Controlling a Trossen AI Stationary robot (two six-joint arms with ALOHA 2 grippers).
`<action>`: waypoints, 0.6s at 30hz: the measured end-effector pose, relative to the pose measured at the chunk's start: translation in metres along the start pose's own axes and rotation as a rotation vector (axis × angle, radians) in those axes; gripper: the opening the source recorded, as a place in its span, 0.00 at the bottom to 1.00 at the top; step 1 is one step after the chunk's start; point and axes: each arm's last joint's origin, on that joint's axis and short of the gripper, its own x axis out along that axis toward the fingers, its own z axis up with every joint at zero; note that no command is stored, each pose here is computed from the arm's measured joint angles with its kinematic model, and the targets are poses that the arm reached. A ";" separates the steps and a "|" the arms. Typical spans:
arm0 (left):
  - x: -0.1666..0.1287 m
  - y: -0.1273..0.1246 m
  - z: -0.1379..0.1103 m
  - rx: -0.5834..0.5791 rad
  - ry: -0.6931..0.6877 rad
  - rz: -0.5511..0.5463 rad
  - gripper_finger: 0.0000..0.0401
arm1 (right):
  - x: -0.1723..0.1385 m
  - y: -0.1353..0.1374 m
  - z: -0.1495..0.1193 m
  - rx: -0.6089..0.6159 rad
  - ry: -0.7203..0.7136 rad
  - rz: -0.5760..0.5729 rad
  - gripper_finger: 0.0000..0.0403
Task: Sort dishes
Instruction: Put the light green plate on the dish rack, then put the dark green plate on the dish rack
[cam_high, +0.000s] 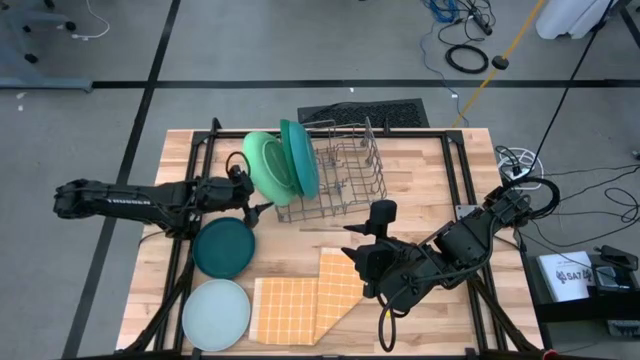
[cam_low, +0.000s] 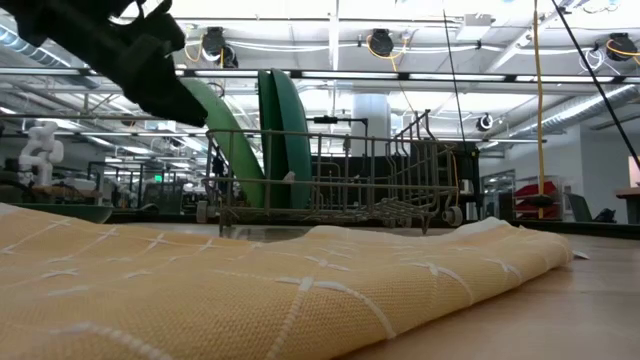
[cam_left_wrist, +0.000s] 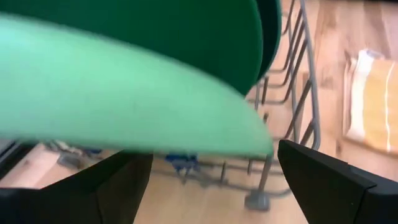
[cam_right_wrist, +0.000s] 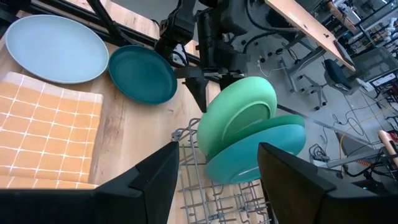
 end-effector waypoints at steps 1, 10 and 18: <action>-0.001 0.000 -0.002 0.004 0.015 0.001 0.89 | 0.000 0.000 0.000 0.000 0.002 0.000 0.52; -0.018 0.003 -0.009 -0.042 0.061 -0.092 0.89 | 0.000 0.000 -0.001 -0.010 0.010 -0.001 0.52; -0.028 -0.001 -0.017 -0.106 0.201 -0.293 0.89 | 0.001 -0.001 -0.003 -0.032 0.022 -0.004 0.52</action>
